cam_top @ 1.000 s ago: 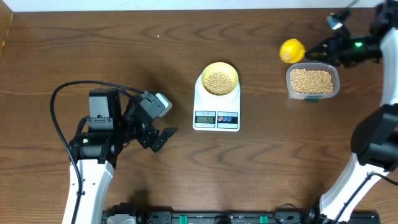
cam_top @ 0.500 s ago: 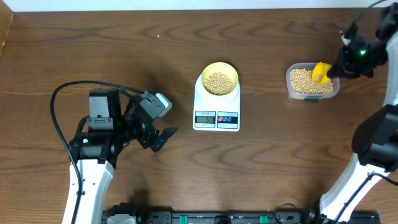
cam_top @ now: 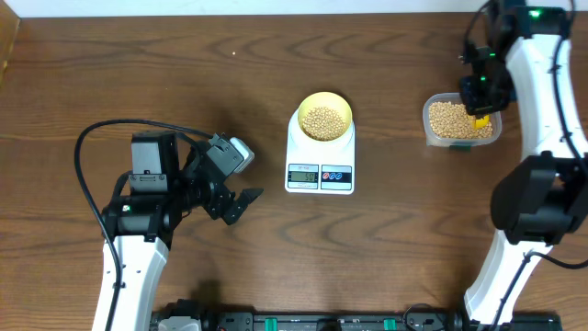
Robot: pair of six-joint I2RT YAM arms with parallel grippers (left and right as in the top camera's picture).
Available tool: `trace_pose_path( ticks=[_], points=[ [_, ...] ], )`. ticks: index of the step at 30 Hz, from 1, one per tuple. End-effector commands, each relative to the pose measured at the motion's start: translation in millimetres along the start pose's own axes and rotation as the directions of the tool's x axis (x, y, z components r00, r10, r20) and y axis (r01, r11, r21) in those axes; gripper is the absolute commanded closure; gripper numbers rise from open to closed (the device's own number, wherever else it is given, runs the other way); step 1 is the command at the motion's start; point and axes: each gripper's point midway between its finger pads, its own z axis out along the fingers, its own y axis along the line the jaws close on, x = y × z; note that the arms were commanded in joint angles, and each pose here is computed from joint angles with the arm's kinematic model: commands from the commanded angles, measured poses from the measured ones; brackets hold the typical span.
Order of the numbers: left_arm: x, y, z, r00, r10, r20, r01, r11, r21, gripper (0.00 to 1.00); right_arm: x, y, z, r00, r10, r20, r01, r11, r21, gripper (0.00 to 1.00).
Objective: Scoop item into bowl and weigh 50g on scale
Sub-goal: 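Carry the yellow scoop right to the clear soybean tub, then lower the scoop into the tub and lay it on the soybeans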
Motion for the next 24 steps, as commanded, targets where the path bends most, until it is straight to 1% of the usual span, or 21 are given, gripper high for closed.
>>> trace_pose_path(
  ticks=[1, 4, 7, 9, 11, 13, 15, 16, 19, 22, 24],
  points=[
    [3.2, 1.0, 1.2, 1.0, -0.003, -0.01, 0.003, 1.0, 0.0, 0.02, -4.2, -5.2, -20.4, 0.999, -0.031, 0.03, 0.026, 0.989, 0.147, 0.99],
    [3.2, 1.0, 1.2, 1.0, -0.003, -0.01, 0.003, 1.0, 0.0, 0.02, -6.7, 5.2, -22.3, 0.998, -0.054, 0.034, 0.048, 0.988, 0.149, 0.98],
    [3.2, 1.1, 1.1, 1.0, -0.003, -0.01, 0.003, 1.0, 0.0, 0.03, -6.2, 11.8, -23.3, 0.998, -0.047, 0.032, 0.042, 0.988, 0.148, 0.99],
    [3.2, 1.0, 1.2, 1.0, -0.003, -0.01, 0.003, 1.0, 0.0, 0.02, -4.9, 13.1, -23.2, 0.999, 0.018, 0.036, -0.023, 0.99, 0.14, 0.99],
    [3.2, 1.0, 1.2, 1.0, -0.003, -0.01, 0.003, 1.0, 0.0, 0.03, -2.0, 15.0, -21.9, 0.992, 0.124, 0.037, -0.127, 0.986, 0.109, 0.99],
    [3.2, 1.0, 1.2, 1.0, -0.003, -0.01, 0.003, 1.0, 0.0, 0.02, -2.0, 25.9, -19.5, 0.983, 0.179, 0.029, -0.179, 0.984, -0.003, 0.99],
    [3.2, 1.0, 1.2, 1.0, -0.003, -0.01, 0.003, 1.0, 0.0, 0.03, -4.4, 41.9, -19.9, 0.978, 0.209, 0.017, -0.203, 0.964, -0.171, 0.99],
    [3.2, 1.0, 1.2, 1.0, -0.003, -0.01, 0.003, 1.0, 0.0, 0.02, -5.4, 48.6, -21.7, 0.974, 0.227, 0.008, -0.217, 0.942, -0.255, 0.99],
    [3.1, 1.0, 1.2, 1.0, -0.003, -0.009, 0.003, 1.0, 0.0, 0.02, -4.2, 56.9, -29.4, 0.968, 0.25, -0.018, -0.232, 0.868, -0.439, 0.99],
    [3.2, 1.0, 1.2, 1.0, -0.003, -0.01, 0.003, 1.0, 0.0, 0.02, -3.7, 51.9, -34.9, 0.969, 0.249, -0.006, -0.211, 0.811, -0.546, 0.99],
    [3.2, 1.1, 1.1, 1.0, -0.003, -0.01, 0.003, 1.0, 0.0, 0.03, -2.3, 38.9, -33.4, 0.962, 0.274, -0.004, -0.229, 0.795, -0.562, 0.99]
  ],
)
